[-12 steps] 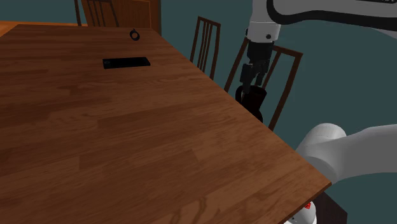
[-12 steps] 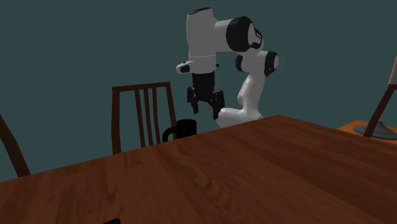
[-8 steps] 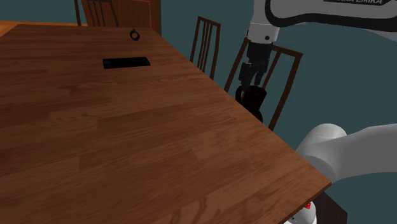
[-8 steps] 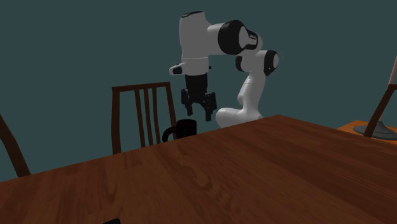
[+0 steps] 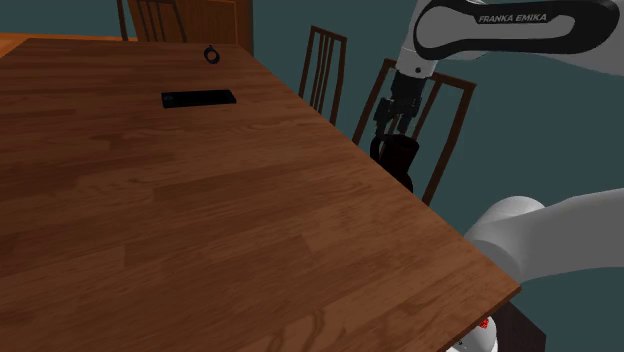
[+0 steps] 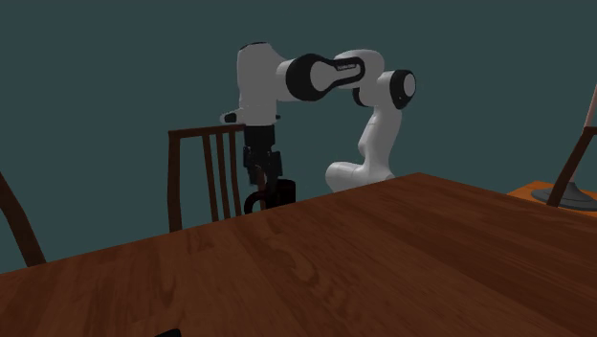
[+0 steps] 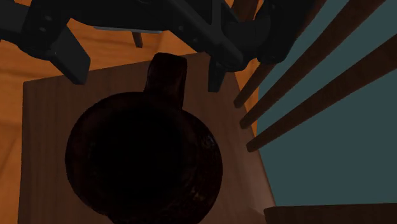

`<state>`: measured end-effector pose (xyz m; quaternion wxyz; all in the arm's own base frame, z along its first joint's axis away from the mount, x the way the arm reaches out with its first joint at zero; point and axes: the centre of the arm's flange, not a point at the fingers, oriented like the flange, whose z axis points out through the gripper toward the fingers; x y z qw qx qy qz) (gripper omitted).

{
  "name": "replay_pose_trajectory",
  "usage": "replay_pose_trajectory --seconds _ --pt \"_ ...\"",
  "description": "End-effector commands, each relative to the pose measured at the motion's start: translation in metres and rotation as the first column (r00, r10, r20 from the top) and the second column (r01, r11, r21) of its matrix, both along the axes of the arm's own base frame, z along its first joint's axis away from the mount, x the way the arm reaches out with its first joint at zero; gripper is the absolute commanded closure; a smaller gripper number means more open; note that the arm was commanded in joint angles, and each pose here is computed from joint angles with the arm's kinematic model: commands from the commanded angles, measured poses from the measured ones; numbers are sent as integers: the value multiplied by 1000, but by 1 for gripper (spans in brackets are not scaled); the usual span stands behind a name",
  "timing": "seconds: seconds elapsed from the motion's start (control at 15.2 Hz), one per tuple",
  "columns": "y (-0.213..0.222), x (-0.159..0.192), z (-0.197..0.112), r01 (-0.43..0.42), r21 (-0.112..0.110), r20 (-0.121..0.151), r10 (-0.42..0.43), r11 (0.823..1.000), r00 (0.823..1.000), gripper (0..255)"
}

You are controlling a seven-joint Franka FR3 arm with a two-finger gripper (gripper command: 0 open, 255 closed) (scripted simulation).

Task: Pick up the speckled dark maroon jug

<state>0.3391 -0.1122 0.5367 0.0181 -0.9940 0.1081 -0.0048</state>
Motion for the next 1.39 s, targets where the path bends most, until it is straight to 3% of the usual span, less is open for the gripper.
replay_pose_trajectory --seconds 0.0,0.53,0.59,1.32 --pt "-9 2 -9 17 4 15 -17 1000 1000 0" --pt "-9 2 -43 17 4 15 -17 1000 1000 0" --pt "-9 2 -43 17 4 15 -17 1000 1000 255" --pt "-9 2 -33 17 4 15 -17 1000 1000 255"
